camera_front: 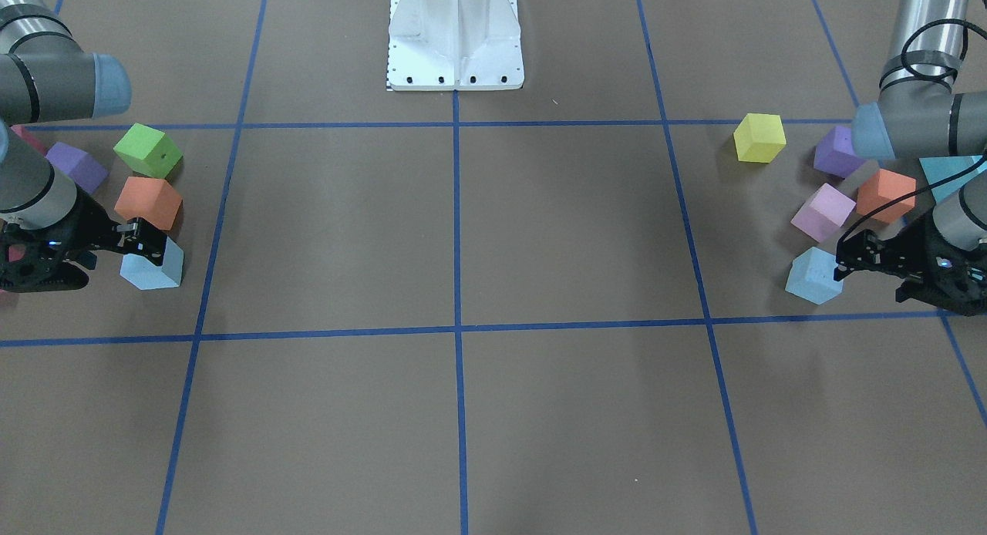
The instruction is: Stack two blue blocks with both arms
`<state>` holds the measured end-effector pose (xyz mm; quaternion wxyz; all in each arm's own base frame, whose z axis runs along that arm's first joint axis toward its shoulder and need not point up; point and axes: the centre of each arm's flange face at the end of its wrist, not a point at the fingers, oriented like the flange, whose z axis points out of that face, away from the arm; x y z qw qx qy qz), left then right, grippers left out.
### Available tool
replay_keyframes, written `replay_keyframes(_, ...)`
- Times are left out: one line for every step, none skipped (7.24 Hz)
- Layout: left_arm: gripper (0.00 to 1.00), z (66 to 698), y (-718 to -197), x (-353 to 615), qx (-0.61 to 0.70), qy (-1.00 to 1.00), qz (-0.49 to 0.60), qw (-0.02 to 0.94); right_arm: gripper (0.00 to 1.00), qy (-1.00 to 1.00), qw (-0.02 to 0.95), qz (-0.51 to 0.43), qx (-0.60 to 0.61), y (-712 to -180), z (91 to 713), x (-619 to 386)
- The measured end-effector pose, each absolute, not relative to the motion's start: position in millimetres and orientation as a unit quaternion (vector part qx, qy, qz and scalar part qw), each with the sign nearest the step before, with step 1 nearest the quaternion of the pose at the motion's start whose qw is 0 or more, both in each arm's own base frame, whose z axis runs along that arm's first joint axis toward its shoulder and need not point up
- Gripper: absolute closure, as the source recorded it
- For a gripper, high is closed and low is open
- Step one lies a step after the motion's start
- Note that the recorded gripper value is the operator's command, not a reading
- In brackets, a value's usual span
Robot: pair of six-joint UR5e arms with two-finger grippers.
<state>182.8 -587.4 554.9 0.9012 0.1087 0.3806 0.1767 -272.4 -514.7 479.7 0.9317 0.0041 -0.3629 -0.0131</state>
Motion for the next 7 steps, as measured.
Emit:
replay_keyframes(0.02, 557, -585, 185, 0.109, 0.38, 0.175, 0.902, 0.0, -0.355, 0.935, -0.006, 0.007, -510, 480, -285)
replay_keyframes(0.02, 559, -583, 186, 0.108, 0.38, 0.175, 0.902, 0.0, -0.348, 0.937, -0.002, 0.012, -507, 479, -292)
replay_keyframes(0.02, 559, -583, 186, 0.108, 0.38, 0.174, 0.902, 0.0, -0.345, 0.938, -0.002, 0.015, -505, 480, -294)
replay_keyframes(0.02, 559, -583, 186, 0.107, 0.38, 0.172, 0.902, 0.01, -0.343, 0.939, -0.003, 0.016, -504, 482, -294)
replay_keyframes(0.02, 558, -582, 187, 0.107, 0.381, 0.171, 0.903, 0.01, -0.343, 0.939, -0.006, 0.018, -502, 486, -293)
replay_keyframes(0.02, 558, -582, 187, 0.106, 0.381, 0.17, 0.903, 0.02, -0.346, 0.938, -0.01, 0.023, -498, 491, -292)
replay_keyframes(0.02, 557, -582, 187, 0.106, 0.381, 0.168, 0.903, 0.06, -0.349, 0.937, -0.014, 0.025, -493, 497, -294)
